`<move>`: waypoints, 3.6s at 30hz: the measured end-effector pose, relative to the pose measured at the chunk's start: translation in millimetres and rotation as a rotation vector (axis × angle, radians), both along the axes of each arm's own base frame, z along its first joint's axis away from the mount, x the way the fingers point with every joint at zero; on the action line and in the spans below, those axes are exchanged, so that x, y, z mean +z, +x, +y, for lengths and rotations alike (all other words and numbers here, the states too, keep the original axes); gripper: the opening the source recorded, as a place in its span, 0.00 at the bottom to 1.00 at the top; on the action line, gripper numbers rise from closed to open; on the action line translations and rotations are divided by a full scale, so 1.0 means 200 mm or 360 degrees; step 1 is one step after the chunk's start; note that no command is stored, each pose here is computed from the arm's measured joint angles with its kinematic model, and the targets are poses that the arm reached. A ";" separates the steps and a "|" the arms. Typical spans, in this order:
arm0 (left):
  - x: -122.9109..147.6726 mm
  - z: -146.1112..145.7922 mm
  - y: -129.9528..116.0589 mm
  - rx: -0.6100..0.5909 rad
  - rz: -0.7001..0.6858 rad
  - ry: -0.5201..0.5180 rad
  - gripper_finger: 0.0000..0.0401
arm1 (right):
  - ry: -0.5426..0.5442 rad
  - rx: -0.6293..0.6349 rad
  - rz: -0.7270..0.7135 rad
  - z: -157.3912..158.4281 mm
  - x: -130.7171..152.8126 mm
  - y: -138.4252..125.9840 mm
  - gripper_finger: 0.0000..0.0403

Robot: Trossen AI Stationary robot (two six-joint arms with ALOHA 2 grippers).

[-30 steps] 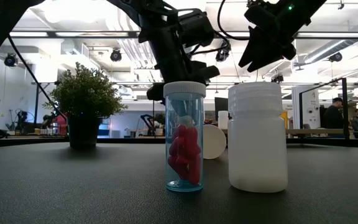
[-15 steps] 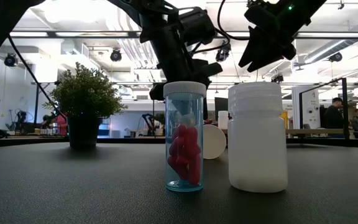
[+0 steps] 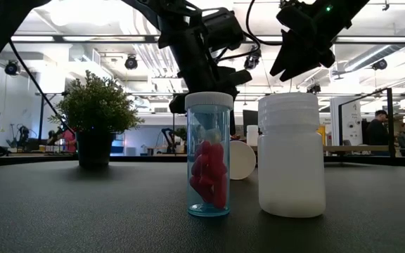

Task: Pick and place medicine bottles onto shelf by color
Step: Put the left orange pill bottle on the shelf aligned with the other orange pill bottle

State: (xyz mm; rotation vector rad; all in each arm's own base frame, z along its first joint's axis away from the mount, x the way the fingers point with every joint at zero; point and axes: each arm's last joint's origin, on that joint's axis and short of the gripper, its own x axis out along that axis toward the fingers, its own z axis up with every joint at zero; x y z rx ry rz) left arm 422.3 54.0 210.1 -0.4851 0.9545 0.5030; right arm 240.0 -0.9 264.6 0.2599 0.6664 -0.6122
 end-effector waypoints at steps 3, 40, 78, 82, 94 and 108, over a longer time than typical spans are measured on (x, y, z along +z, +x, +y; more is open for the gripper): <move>0.00 0.00 0.00 0.0001 -0.0001 -0.0001 0.46 | 0.0000 0.0000 0.0000 0.00 0.00 0.00 0.54; 0.00 0.00 0.01 0.0089 -0.0069 -0.0086 0.46 | -0.0002 0.0004 -0.0005 0.00 0.00 0.00 0.54; 0.09 0.01 -0.01 0.0048 -0.0165 -0.0058 0.67 | -0.0001 0.0004 -0.0007 0.00 0.00 0.00 0.54; 0.19 -0.01 -0.07 0.0005 -0.0206 -0.0128 0.67 | -0.0001 0.0004 -0.0013 0.00 0.00 0.00 0.54; 0.50 -0.04 -0.33 -0.0063 -0.0195 -0.0105 0.67 | 0.0001 0.0004 -0.0046 0.00 0.01 0.01 0.54; 0.60 -0.10 -0.60 -0.0100 0.0158 -0.0145 0.67 | 0.0003 -0.0026 -0.0241 -0.02 0.04 0.06 0.54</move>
